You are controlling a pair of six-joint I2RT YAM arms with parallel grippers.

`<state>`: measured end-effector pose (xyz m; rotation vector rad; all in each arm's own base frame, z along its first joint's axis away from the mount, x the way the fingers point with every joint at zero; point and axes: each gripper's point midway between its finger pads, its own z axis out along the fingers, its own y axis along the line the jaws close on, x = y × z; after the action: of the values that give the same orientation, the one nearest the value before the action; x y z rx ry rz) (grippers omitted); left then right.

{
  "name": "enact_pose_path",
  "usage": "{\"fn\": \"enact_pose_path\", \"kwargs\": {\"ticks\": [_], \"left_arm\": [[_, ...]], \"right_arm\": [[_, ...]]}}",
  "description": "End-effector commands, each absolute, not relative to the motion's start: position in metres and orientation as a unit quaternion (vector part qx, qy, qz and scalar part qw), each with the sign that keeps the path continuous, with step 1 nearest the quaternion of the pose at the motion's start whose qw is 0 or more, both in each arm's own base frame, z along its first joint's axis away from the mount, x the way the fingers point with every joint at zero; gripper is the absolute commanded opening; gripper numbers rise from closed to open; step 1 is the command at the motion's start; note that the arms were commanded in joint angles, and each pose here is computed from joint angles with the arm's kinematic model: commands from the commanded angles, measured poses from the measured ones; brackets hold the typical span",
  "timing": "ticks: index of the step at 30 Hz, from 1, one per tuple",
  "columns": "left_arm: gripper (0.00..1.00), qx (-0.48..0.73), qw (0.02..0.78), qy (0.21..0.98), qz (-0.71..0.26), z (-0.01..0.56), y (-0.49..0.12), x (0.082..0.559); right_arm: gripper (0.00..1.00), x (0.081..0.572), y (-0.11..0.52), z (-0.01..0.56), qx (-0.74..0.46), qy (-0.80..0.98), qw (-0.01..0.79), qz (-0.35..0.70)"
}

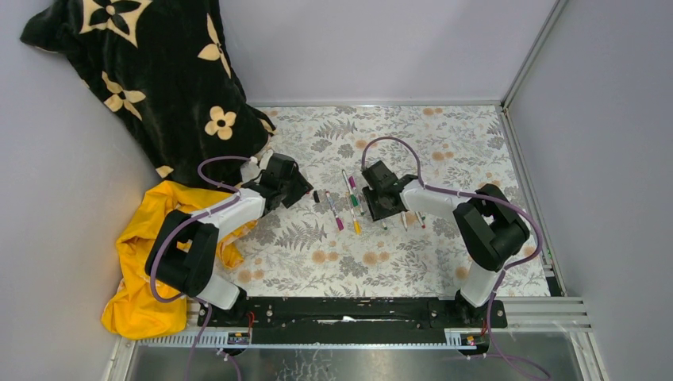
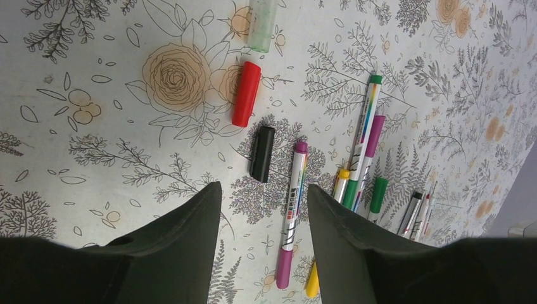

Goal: Open the pen caps

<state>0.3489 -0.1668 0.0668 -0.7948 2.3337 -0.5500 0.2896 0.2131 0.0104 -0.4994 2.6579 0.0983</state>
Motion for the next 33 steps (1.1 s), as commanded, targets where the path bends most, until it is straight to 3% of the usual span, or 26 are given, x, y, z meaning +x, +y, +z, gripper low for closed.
{"fn": "enact_pose_path", "kwargs": {"ticks": [1,4,6,11,22,33], "left_arm": [[0.59,-0.302,0.318,0.869,-0.23,0.077,-0.17,0.356],[0.61,-0.301,0.319,0.868,-0.233,0.08,-0.172,0.357],[0.66,-0.3,0.318,0.868,-0.234,0.081,-0.172,0.358],[0.7,-0.286,0.313,0.867,-0.262,0.09,-0.184,0.362],[0.7,-0.218,0.268,0.827,-0.443,0.124,-0.251,0.361],[0.7,-0.174,0.255,0.824,-0.475,0.129,-0.292,0.359]], "right_arm": [[0.33,0.286,0.22,0.003,-0.181,0.959,0.213,0.043],[0.1,0.284,0.219,0.001,-0.178,0.96,0.211,0.045],[0.0,0.284,0.22,0.004,-0.177,0.959,0.214,0.049],[0.0,0.285,0.231,0.031,-0.176,0.951,0.238,0.086],[0.0,0.279,0.26,0.094,-0.18,0.927,0.271,0.188],[0.0,0.271,0.281,0.107,-0.185,0.915,0.274,0.232]]}}
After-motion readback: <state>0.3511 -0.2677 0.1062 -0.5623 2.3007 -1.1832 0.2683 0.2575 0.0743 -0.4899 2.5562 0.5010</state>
